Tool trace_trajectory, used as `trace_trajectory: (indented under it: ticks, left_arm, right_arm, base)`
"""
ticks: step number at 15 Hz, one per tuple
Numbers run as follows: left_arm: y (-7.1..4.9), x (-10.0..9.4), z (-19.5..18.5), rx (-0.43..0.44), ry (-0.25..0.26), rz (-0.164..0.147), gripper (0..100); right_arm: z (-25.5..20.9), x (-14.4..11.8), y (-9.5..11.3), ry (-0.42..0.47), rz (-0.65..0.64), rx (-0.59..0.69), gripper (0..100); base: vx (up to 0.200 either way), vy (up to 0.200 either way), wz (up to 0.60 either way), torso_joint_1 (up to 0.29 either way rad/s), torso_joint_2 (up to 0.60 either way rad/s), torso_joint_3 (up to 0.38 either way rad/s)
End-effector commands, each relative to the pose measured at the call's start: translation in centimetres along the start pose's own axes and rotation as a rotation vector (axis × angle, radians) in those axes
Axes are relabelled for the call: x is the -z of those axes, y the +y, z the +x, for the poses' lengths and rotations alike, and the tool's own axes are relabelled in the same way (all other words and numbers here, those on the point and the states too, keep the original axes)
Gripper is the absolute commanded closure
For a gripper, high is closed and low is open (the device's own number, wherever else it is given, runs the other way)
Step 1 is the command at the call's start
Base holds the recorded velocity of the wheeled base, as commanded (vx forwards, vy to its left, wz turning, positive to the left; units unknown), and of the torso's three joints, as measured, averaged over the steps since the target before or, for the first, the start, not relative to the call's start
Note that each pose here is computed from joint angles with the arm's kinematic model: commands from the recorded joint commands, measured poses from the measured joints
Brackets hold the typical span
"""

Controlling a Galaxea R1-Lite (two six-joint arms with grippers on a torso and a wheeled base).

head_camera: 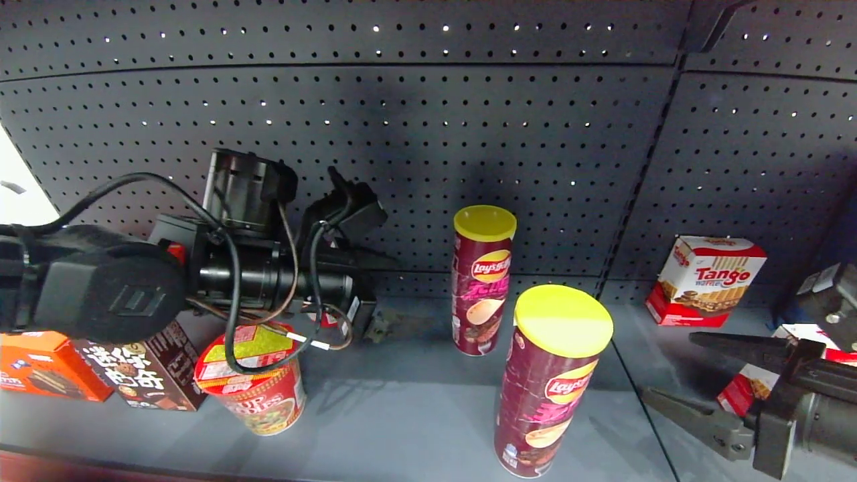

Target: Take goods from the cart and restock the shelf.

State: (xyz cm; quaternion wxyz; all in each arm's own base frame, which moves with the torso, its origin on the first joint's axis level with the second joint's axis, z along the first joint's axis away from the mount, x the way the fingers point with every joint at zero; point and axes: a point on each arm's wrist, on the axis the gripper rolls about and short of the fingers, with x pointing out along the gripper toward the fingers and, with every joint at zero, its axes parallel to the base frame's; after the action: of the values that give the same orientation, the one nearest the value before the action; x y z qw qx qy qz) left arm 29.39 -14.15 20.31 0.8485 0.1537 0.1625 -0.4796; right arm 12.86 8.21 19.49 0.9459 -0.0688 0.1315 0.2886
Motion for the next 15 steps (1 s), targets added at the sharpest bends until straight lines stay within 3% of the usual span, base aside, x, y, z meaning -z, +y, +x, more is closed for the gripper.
trace_trajectory:
  ticks: [1,2,5,8,11,13,15]
  left_arm:
    - [-0.8,-1.5,-2.8,-0.085,-0.039,0.034,0]
    - [-0.8,-1.5,-2.8,-0.088,-0.039,0.034,0]
    - [-1.8,-2.2,-4.9,-0.216,-0.052,0.052,0]
    - [-2.3,-0.8,-5.6,-0.266,-0.04,0.046,0]
    - [-2.2,-0.9,-5.6,-0.319,-0.051,0.055,0]
    - [-1.8,-1.2,-5.5,-0.352,-0.082,0.067,0]
    - [-1.7,-1.0,-5.2,-0.352,-0.077,0.066,0]
  right_arm:
    - [1.2,0.5,0.1,0.052,-0.005,0.015,0]
    - [1.5,0.7,0.4,0.066,-0.009,0.018,0]
    - [2.6,1.1,1.6,0.114,-0.038,0.01,0]
    - [4.2,1.4,1.6,0.164,-0.046,0.065,0]
    - [5.6,2.2,1.5,0.221,-0.056,0.128,0]
    - [6.5,1.9,1.5,0.217,-0.054,0.137,0]
    - [7.1,1.6,1.5,0.215,-0.053,0.137,0]
  base:
    - [0.0,0.0,0.0,0.0,0.0,0.0]
    - [0.0,0.0,0.0,0.0,0.0,0.0]
    - [0.0,0.0,0.0,0.0,0.0,0.0]
    - [0.0,0.0,0.0,0.0,0.0,0.0]
    - [0.0,0.0,0.0,0.0,0.0,0.0]
    - [0.0,0.0,0.0,0.0,0.0,0.0]
    - [0.0,0.0,0.0,0.0,0.0,0.0]
